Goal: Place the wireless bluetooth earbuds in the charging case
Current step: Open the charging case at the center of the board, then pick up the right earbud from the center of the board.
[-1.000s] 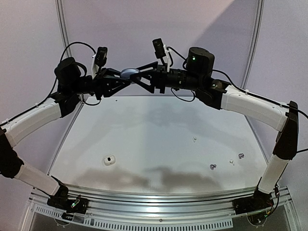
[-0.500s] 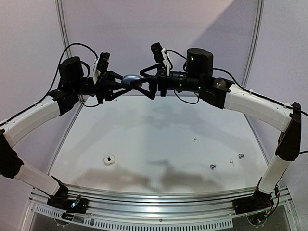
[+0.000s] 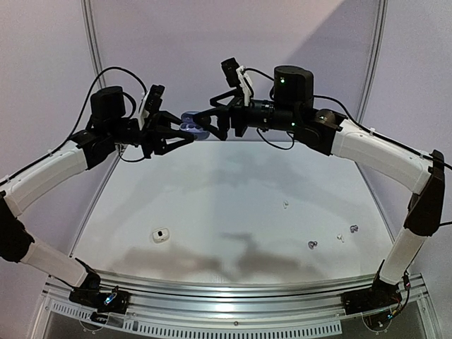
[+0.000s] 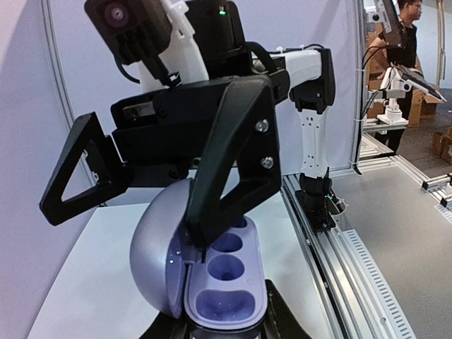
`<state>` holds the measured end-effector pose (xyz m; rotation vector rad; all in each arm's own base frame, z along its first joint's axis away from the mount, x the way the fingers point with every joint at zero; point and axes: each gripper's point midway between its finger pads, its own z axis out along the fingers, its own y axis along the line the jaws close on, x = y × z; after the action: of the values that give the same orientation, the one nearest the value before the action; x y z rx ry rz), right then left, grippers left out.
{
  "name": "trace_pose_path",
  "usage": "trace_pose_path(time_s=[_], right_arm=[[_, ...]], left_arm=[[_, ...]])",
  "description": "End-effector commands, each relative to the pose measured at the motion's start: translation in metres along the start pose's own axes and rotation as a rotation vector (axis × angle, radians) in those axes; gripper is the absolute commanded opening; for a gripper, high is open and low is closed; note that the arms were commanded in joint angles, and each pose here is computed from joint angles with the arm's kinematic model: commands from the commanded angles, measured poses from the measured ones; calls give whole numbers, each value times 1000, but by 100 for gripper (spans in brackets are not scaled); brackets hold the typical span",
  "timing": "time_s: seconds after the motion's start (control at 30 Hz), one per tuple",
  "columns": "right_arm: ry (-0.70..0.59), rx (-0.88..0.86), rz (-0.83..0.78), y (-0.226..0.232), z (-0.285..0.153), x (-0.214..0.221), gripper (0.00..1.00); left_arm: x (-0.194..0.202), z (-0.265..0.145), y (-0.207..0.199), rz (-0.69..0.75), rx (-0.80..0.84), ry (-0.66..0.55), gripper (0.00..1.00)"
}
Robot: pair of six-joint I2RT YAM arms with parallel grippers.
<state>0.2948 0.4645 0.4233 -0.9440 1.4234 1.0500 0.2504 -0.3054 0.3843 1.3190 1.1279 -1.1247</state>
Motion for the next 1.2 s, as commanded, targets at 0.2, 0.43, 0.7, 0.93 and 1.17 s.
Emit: trace_pose_path(time_s=[0.2, 0.43, 0.7, 0.93, 1.17], right_arm=[[47, 14, 23, -6, 1, 11, 95], [-9, -151, 48, 24, -4, -8, 99], [-40, -166, 71, 25, -2, -16, 99], [-56, 95, 243, -47, -41, -32, 99], [411, 803, 463, -170, -190, 88, 99]], left_arm=[[-22, -1, -20, 46, 49, -36, 0], [-11, -1, -5, -49, -42, -21, 0], [-1, -2, -8, -89, -47, -12, 0], [11, -3, -8, -80, -76, 2, 0], [19, -5, -9, -75, -87, 3, 0]])
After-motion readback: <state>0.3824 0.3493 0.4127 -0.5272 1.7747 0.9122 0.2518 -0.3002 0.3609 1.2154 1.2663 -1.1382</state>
